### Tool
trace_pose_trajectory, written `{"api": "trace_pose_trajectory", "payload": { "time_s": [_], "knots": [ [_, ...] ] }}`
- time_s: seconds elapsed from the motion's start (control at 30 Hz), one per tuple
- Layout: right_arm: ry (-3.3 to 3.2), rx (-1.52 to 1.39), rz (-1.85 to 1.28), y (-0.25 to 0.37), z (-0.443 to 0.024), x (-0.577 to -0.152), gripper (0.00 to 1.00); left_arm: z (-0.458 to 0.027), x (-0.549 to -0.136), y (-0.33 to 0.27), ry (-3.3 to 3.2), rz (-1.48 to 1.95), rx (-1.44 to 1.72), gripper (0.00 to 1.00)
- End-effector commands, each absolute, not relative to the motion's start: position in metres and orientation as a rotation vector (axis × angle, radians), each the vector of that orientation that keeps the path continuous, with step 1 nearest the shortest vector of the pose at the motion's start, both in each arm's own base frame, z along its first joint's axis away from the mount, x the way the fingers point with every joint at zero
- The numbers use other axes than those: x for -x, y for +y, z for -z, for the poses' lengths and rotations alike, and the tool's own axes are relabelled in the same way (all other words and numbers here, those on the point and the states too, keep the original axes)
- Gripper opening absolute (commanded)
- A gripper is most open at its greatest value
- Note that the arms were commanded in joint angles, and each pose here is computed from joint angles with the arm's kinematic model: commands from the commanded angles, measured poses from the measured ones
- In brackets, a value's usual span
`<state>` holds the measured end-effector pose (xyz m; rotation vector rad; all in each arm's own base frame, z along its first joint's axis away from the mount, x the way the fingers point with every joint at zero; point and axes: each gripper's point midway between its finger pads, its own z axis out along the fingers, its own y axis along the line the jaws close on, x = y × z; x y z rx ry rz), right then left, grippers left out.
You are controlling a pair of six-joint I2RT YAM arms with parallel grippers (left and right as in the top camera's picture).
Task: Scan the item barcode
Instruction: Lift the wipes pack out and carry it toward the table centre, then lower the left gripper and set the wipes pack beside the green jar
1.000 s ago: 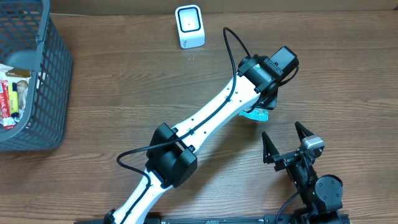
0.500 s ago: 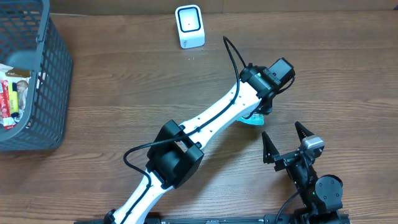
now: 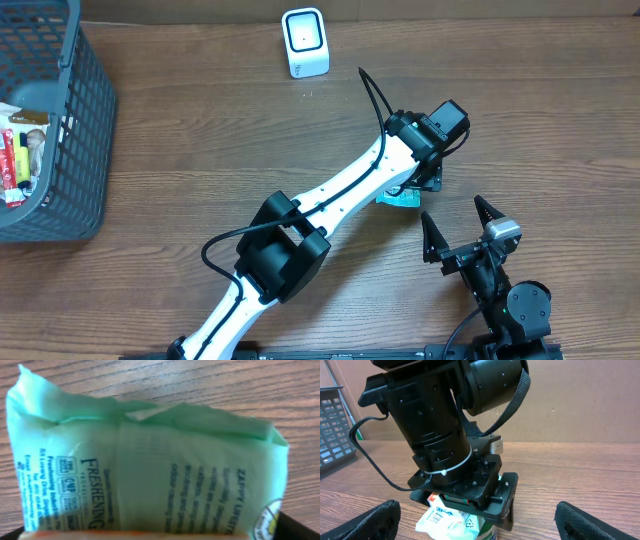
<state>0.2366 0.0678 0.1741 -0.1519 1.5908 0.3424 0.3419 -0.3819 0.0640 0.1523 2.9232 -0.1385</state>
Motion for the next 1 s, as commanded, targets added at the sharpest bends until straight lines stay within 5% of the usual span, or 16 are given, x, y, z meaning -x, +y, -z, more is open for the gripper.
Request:
{"api": "trace_pose_trajectory", "payload": {
  "time_s": [0.0,0.17,0.57,0.8,0.97],
  "knots": [
    [1.589,0.148,-0.345,0.068,-0.172,-0.237,1.0,-0.103,-0.352,-0.386,2.868,0.216,-0.198,0.96],
    [1.589,0.148,-0.345,0.068,-0.172,-0.237,1.0,-0.14,-0.356,-0.373,2.871,0.233,-0.183,1.0],
    [1.589,0.148,-0.345,0.068,-0.172,-0.237,1.0,-0.122,-0.343,-0.374,2.904,0.227,-0.462,1.0],
    [1.589,0.148,-0.345,0.068,-0.172,-0.237,1.0,-0.102,-0.336,-0.373,2.933,0.19,-0.456,0.84],
    [1.589,0.148,-0.345,0.068,-0.172,-0.237,1.0,-0.098,-0.337,-0.374,2.933,0.195,-0.442,0.63]
  ]
}}
